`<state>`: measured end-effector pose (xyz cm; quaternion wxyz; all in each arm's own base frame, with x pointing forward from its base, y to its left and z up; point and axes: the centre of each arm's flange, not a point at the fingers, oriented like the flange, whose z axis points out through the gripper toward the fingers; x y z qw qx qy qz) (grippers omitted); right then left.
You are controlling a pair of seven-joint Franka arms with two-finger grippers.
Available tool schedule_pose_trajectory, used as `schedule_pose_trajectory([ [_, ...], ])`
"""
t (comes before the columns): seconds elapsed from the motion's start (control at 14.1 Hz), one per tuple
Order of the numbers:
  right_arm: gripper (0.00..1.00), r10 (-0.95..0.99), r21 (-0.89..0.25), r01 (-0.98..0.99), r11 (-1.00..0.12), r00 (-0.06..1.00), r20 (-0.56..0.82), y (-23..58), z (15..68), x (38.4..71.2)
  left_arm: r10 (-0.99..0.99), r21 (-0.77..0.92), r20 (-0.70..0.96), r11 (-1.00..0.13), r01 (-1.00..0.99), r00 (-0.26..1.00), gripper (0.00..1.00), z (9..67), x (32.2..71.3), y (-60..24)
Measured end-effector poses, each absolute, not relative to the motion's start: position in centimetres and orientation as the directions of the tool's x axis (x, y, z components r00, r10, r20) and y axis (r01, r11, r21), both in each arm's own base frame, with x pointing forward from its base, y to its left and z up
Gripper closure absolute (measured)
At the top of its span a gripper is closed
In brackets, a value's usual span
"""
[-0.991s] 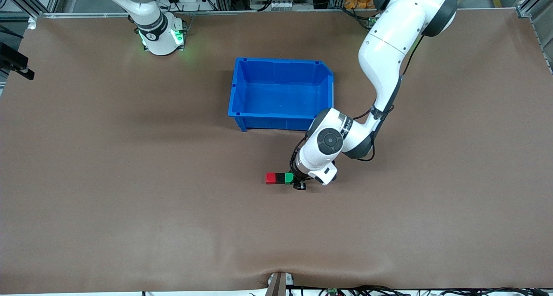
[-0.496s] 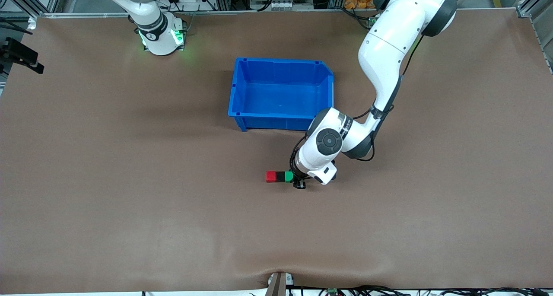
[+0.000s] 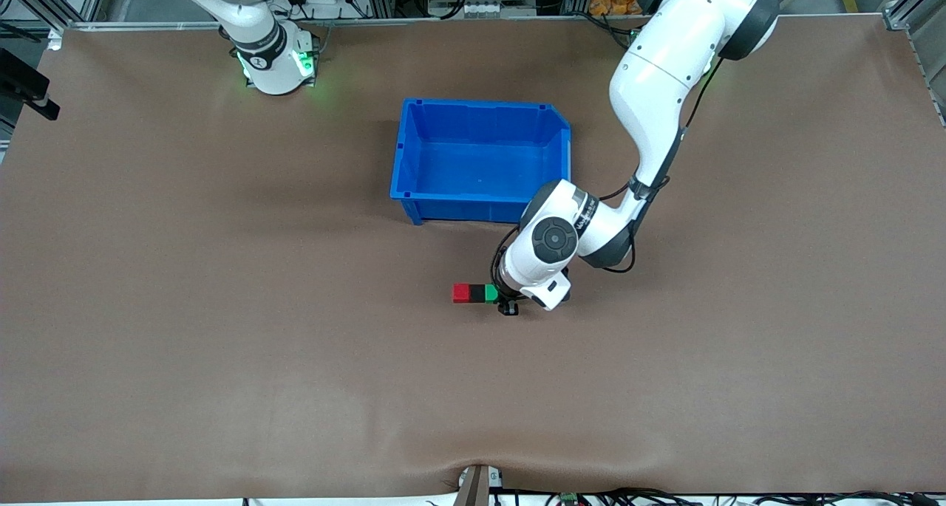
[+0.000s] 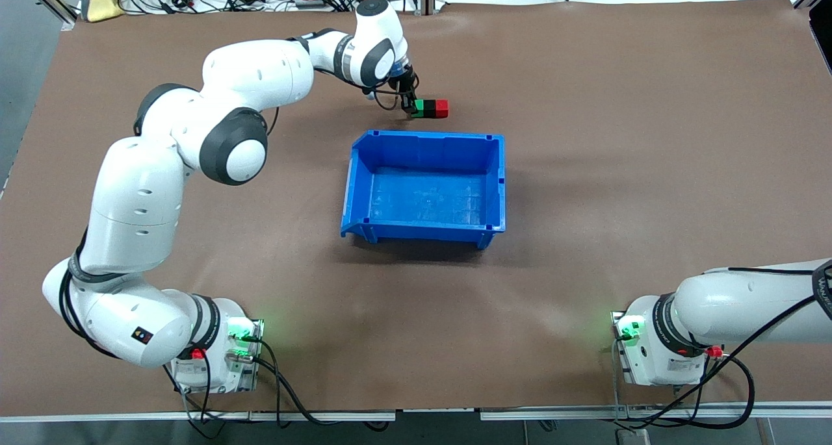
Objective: Attach green and red cubes to black cube
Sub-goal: 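Press the green cube against the black cube with the left gripper, then open the left gripper and lift it away from the cubes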
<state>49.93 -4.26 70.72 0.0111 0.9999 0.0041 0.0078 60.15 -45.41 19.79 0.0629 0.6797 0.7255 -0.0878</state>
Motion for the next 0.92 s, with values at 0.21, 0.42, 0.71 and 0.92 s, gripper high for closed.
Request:
schedule_pose_trajectory([
  [0.21,0.00,0.012,0.023,0.011,-1.000,1.000,0.015,-4.1,70.8,50.0,0.975,-0.041,-0.209,0.064,0.997,-0.071,0.61,19.9,60.3,-45.2],
  [0.42,0.00,0.015,0.023,0.014,-1.000,1.000,0.009,-3.9,70.7,50.0,0.977,-0.032,-0.204,0.060,0.998,-0.066,0.37,21.2,60.7,-44.9],
  [0.71,0.00,0.013,0.022,0.013,-1.000,1.000,0.007,-3.9,70.6,50.0,0.984,-0.009,-0.150,-0.104,0.995,0.101,0.00,27.9,61.1,-43.9],
  [0.92,0.00,0.013,0.022,0.013,-1.000,1.000,0.000,-3.9,70.5,50.0,0.942,-0.022,-0.121,-0.319,0.948,0.314,0.00,35.1,61.2,-41.1],
])
